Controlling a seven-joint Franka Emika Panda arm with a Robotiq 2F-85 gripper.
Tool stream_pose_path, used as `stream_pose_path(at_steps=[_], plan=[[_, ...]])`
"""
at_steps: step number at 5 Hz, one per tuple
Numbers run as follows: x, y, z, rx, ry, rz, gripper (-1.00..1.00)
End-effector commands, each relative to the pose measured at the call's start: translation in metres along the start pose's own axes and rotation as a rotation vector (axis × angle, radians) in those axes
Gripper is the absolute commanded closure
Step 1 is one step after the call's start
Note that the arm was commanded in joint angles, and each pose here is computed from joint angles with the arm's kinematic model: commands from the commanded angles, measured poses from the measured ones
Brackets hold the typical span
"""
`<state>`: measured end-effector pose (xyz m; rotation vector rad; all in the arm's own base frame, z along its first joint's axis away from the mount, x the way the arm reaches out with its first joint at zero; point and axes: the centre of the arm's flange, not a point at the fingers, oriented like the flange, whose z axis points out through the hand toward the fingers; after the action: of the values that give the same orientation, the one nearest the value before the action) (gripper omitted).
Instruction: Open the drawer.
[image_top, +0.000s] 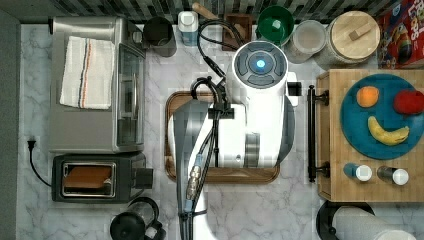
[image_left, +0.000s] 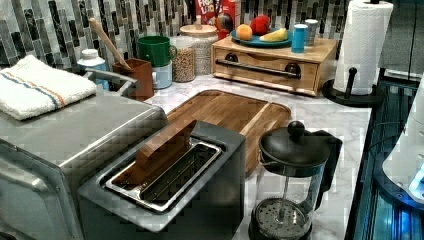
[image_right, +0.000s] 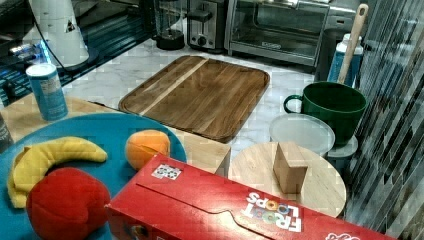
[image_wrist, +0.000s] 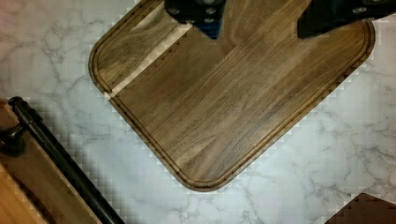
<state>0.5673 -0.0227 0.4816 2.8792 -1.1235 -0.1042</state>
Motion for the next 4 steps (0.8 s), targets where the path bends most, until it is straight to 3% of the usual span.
stream_pose_path(at_steps=[1,2,4], plan=[[-0.001,-0.001,0.0,0.001,0.001,-0.006,-1.0],[-0.001,-0.001,0.0,0.001,0.001,-0.006,-1.0],[0.004,0.01,0.026,0.019,0.085,-0.111,-1.0]])
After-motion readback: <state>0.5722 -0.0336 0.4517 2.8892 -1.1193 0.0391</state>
